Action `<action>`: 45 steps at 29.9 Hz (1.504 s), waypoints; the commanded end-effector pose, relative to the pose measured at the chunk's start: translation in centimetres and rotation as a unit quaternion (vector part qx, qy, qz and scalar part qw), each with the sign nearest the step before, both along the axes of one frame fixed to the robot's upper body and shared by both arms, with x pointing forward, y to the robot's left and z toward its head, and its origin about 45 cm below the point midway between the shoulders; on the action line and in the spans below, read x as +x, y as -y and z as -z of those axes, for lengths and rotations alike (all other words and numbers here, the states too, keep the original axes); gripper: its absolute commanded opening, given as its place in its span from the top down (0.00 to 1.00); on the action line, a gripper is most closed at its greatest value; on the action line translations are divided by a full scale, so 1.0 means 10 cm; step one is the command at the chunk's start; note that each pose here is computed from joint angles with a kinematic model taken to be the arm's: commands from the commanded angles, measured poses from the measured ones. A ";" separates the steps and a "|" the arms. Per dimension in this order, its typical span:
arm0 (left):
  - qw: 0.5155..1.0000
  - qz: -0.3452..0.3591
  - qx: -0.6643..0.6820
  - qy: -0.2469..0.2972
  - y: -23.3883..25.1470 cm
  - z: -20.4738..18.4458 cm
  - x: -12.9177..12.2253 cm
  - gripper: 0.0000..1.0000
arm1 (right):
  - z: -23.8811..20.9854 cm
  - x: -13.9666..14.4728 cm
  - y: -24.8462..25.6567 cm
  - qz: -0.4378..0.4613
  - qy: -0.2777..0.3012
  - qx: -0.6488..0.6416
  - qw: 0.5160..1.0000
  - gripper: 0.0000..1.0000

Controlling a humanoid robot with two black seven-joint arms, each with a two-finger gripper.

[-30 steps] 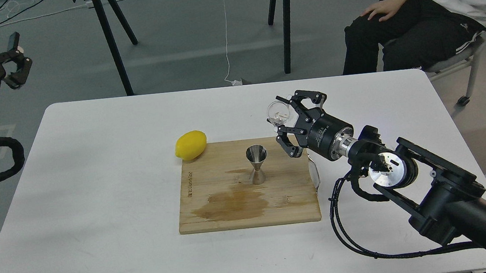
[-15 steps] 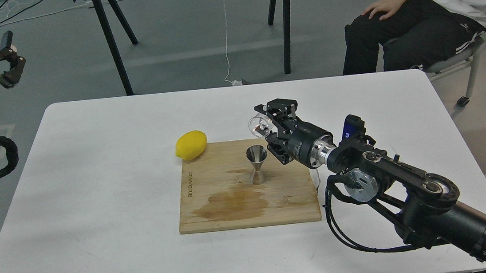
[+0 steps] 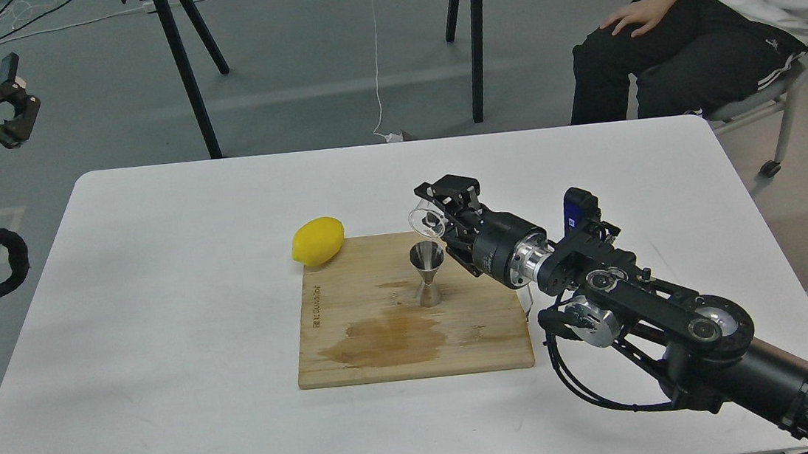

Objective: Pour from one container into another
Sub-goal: 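Lift the glass and move it above the jigger, then tilt the glass with the right gripper to pour into the jigger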

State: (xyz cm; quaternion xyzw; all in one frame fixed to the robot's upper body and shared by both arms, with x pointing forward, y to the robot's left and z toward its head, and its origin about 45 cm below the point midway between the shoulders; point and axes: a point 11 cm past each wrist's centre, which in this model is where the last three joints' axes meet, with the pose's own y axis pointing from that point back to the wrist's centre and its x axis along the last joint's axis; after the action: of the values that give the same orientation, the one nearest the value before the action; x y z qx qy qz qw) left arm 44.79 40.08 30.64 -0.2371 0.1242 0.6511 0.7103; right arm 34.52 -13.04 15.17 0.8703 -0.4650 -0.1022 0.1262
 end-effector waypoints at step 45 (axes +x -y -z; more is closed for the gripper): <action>1.000 -0.003 0.001 0.001 -0.02 -0.01 0.00 0.00 | 0.02 -0.11 -0.10 -0.074 0.165 -0.154 0.971 0.68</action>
State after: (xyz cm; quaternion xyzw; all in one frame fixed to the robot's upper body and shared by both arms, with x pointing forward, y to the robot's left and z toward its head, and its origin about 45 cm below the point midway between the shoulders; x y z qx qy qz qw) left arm 44.76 40.28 30.77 -0.2374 0.1220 0.6526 0.7091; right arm 33.51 -11.99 14.91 0.8777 -0.4292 0.1080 0.1835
